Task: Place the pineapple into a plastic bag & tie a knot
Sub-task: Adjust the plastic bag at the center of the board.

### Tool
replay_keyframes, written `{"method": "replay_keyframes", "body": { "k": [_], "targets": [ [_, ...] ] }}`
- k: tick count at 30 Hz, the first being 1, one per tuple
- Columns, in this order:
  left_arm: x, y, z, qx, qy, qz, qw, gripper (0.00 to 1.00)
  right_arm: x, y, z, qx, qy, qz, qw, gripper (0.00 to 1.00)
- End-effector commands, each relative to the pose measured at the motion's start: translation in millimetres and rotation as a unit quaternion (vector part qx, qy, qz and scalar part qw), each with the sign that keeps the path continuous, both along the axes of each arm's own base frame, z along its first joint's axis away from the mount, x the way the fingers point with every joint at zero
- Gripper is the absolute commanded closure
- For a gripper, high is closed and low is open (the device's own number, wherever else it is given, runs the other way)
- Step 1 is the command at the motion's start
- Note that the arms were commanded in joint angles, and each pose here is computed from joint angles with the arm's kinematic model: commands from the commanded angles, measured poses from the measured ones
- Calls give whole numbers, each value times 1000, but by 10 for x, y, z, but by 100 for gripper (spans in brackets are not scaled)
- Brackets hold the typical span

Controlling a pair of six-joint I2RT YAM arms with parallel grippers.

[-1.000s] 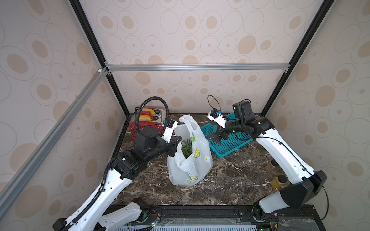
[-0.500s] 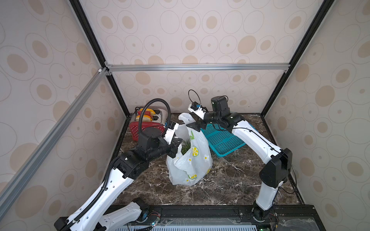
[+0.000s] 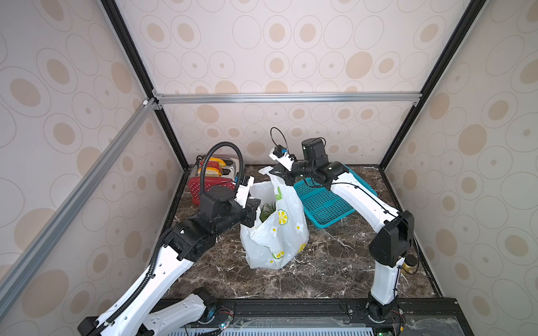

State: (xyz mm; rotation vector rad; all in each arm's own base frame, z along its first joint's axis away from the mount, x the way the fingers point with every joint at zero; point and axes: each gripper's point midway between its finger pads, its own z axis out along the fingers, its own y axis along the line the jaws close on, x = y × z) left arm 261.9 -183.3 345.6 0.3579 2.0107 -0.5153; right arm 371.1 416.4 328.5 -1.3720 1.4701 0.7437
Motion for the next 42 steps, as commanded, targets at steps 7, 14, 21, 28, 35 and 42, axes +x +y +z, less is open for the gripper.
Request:
{"method": "replay_keyframes", "body": {
  "k": [7, 14, 21, 28, 35, 42],
  "targets": [
    [419, 313, 903, -39, -108, 149, 982, 100, -336, -369, 1181, 101, -77, -16, 992, 100],
    [526, 116, 964, -8, -131, 106, 986, 100, -638, -600, 1259, 112, -80, -18, 990, 100],
    [305, -45, 490, -12, -100, 30, 994, 100, -938, -791, 677, 81, -7, -18, 997, 100],
    [184, 26, 600, -32, -107, 30, 993, 100, -1029, -904, 747, 79, -14, -30, 996, 100],
    [226, -67, 608, -30, -90, 17, 995, 100, -1077, -956, 660, 58, -15, -27, 998, 100],
    [228, 43, 480, -5, -84, 39, 996, 91, -1106, -1072, 583, 53, -8, -44, 998, 100]
  ]
}}
